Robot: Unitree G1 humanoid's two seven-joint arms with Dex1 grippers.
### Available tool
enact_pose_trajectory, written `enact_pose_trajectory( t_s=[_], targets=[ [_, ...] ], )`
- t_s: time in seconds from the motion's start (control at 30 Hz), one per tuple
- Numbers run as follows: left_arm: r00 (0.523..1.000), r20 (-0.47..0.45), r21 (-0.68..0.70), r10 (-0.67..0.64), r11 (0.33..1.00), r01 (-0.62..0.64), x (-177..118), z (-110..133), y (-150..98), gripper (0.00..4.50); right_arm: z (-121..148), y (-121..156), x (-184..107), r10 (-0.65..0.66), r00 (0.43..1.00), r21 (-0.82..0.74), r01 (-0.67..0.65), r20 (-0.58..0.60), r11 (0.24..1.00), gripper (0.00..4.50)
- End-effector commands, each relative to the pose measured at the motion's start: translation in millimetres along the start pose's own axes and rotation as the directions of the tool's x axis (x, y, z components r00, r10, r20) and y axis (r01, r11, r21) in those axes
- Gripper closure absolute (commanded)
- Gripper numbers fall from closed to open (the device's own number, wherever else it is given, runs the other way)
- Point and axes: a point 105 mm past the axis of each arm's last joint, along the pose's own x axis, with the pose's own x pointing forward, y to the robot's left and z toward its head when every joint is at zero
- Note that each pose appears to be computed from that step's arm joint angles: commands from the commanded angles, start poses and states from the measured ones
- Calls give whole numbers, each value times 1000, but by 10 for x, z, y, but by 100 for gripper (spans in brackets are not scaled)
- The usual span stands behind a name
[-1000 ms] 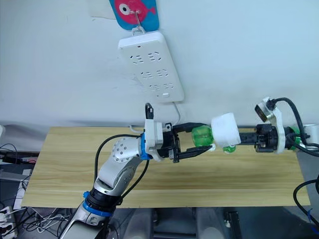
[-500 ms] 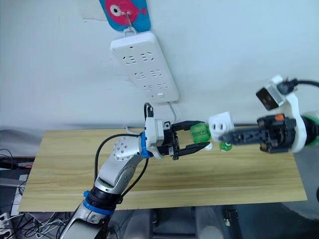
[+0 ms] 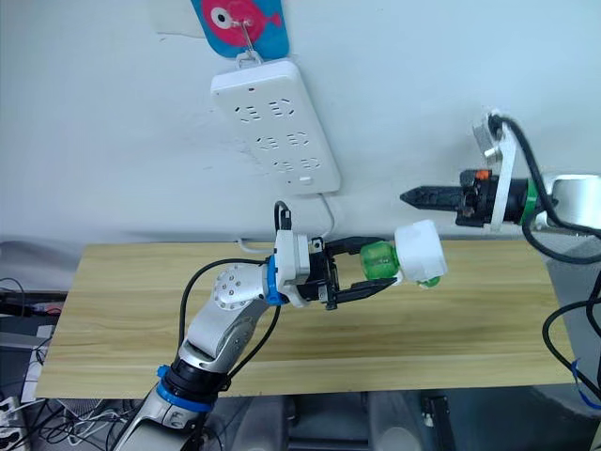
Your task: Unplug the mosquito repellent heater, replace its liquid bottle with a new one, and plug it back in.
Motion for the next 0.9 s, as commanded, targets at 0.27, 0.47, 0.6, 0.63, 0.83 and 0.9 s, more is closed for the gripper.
enact_pose_trajectory(
  t_s=[0.27,0.47,0.6,0.63,0.83,0.9],
  targets=[
    [1000,1,19,27,999,-27,-13,32,39,223,-562,620,-369,321,923,93,-308,-212,947,447],
    [1000,-11,18,13,1000,-13,-19,-10,-3,223,-301,804,-394,431,890,63,-426,-151,902,447],
    [1000,-12,19,-1,1000,2,-7,-20,-32,223,57,699,-170,352,936,-18,-352,4,936,447],
    [1000,-12,18,-5,1000,6,-6,-23,-39,223,146,652,-120,318,947,-19,-318,44,948,447],
    [1000,-4,11,-17,1000,17,-4,-8,-55,223,180,362,33,63,996,-68,-59,57,996,447],
    [1000,3,8,-17,1000,17,-1,10,-51,223,75,252,35,-8,1000,-107,10,19,994,447]
  ],
)
